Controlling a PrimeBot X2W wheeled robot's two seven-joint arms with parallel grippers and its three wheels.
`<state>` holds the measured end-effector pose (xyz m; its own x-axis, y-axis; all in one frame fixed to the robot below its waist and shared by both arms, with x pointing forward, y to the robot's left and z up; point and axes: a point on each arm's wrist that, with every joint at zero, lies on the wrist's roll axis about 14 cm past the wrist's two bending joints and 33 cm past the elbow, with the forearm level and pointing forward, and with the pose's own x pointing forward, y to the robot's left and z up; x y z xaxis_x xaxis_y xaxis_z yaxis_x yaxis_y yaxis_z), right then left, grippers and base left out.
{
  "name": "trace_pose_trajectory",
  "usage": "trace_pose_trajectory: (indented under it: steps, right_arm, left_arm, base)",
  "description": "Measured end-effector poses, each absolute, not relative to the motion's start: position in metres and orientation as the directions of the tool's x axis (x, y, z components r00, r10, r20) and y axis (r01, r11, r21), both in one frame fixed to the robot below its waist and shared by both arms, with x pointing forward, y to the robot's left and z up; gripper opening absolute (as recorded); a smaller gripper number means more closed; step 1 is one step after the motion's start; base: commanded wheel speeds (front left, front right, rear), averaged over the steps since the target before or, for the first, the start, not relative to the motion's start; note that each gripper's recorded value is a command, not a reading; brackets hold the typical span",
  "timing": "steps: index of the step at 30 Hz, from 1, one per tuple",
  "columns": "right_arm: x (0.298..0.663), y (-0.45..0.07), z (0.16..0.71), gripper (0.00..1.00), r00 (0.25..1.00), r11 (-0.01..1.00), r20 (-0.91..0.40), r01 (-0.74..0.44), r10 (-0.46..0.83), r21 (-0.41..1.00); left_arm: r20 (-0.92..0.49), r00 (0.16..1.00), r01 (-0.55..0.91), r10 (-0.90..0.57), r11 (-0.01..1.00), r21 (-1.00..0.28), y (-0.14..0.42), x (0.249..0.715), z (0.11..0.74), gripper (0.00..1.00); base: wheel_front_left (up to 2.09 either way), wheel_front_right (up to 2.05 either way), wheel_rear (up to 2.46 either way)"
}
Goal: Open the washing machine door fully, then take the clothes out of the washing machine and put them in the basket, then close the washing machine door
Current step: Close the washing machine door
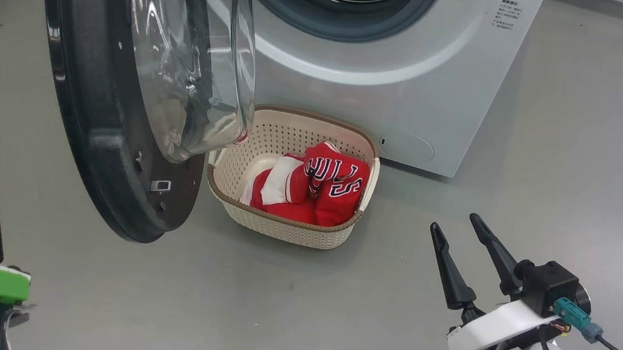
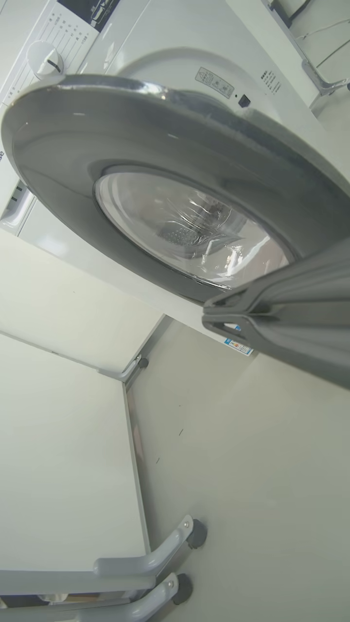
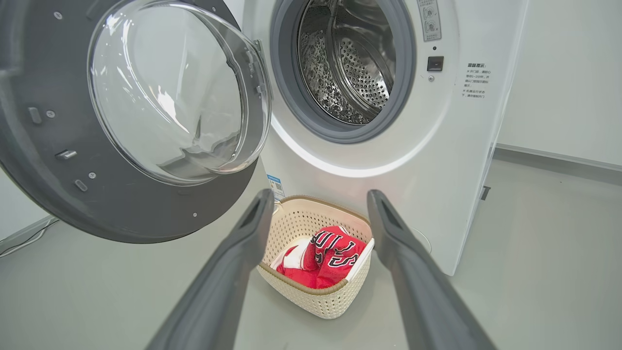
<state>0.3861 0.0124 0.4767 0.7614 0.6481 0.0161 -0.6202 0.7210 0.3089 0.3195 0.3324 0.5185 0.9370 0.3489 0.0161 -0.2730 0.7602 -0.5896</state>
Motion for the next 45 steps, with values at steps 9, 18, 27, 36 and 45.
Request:
trace_pose_trajectory:
  steps: [9, 18, 27, 36, 45]
  right_arm:
    - [0.383, 0.012, 0.472, 1.0, 0.761, 0.72, 0.005, -0.616, 0.649, 0.318]
    - [0.387, 0.002, 0.469, 1.0, 0.781, 0.741, -0.005, -0.591, 0.624, 0.319]
    - [0.388, 0.001, 0.468, 1.0, 0.783, 0.744, -0.006, -0.587, 0.621, 0.319]
    - [0.388, 0.0, 0.468, 1.0, 0.783, 0.744, -0.008, -0.588, 0.622, 0.316]
    - [0.388, 0.0, 0.468, 1.0, 0.783, 0.744, -0.008, -0.588, 0.622, 0.316]
  left_arm:
    - [-0.082, 0.929, -0.257, 0.361, 0.47, -0.844, 0.348, 0.339, 0.516, 0.0]
    - [-0.16, 0.962, -0.194, 0.223, 0.143, -0.97, 0.326, 0.365, 0.511, 0.0]
    - [-0.14, 0.988, -0.141, 0.069, 0.011, -0.99, 0.303, 0.372, 0.516, 0.0]
    - [-0.008, 1.0, -0.005, 0.017, -0.168, -0.986, 0.296, 0.377, 0.54, 0.0]
    - [0.062, 0.996, 0.044, -0.072, -0.219, -0.975, 0.279, 0.378, 0.553, 0.0]
  base:
    - [0.0, 0.0, 0.0]
    - [0.0, 0.0, 0.0]
    - [0.0, 0.0, 0.0]
    - [0.0, 0.0, 0.0]
    - [0.0, 0.0, 0.0]
